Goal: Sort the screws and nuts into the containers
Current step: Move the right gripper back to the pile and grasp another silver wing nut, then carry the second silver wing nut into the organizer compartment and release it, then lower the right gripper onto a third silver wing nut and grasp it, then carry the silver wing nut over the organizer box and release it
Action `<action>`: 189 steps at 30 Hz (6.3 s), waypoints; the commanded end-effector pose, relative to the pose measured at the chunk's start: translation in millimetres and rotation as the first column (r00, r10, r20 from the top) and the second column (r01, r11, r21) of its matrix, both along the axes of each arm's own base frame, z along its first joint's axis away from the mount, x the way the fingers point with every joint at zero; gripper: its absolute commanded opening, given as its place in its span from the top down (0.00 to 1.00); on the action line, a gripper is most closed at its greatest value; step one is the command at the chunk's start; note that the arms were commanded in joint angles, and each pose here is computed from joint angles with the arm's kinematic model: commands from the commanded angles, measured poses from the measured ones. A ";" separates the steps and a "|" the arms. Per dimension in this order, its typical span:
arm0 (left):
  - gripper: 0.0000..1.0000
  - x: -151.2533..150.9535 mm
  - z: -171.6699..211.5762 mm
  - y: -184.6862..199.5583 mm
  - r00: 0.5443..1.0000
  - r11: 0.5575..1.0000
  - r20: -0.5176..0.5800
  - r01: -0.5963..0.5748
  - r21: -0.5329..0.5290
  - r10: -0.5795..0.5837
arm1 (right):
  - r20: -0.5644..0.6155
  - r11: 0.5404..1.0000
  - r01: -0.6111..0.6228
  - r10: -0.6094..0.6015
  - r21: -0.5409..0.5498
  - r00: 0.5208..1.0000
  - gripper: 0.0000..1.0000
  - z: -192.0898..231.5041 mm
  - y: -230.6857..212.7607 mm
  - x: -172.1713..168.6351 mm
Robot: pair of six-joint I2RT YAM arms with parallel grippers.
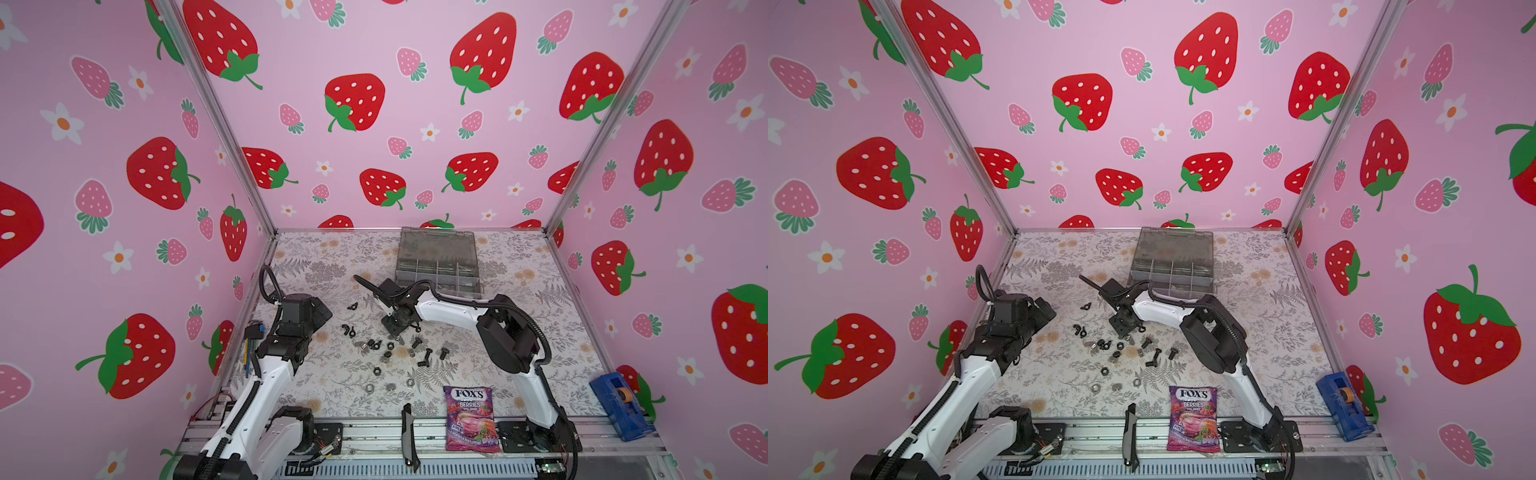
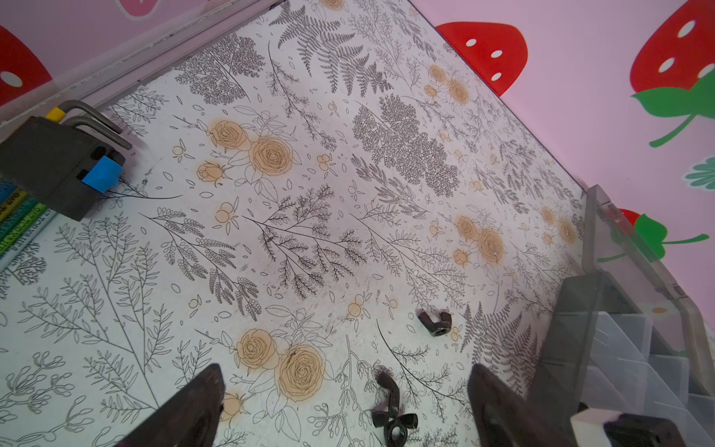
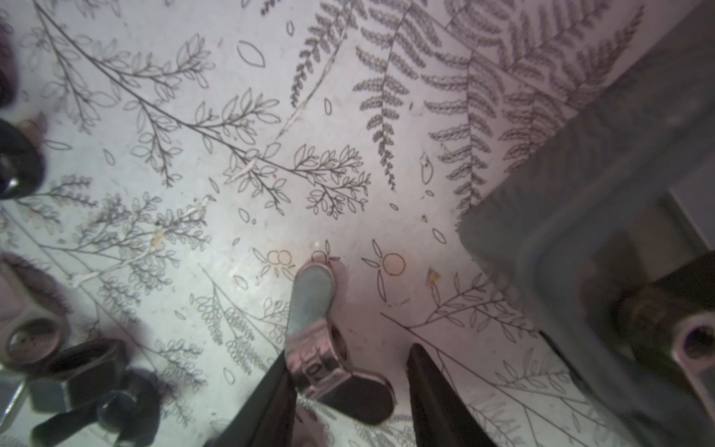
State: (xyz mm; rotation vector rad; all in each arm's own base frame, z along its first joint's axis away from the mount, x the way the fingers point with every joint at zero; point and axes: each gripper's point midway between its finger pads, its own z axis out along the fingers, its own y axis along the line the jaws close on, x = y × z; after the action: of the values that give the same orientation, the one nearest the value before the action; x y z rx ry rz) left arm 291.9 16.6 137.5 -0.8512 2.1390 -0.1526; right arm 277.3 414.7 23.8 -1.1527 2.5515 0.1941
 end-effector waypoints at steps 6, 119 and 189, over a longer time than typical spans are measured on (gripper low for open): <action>0.01 -3.1 -1.4 5.0 1.000 1.000 -0.010 -0.026 0.010 0.026 | -0.008 0.999 0.014 -0.014 -0.040 1.000 0.55 -16.9 -7.0 8.8; 0.01 -3.4 5.3 -3.9 1.000 1.000 0.021 0.021 -0.021 -0.021 | -0.011 0.998 -0.066 0.066 -0.023 0.998 0.55 30.0 -28.1 -44.6; 0.01 -2.1 9.0 4.1 0.999 1.000 0.028 -0.026 -0.003 0.026 | 0.112 0.974 0.183 -0.198 0.130 0.974 0.97 93.7 -55.9 44.3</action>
State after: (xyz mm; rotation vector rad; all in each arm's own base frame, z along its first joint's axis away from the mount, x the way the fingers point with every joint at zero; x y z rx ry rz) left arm 289.1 14.8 137.9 -0.8421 2.1310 -0.1725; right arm 306.5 369.0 99.7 -0.9315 2.5026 0.2189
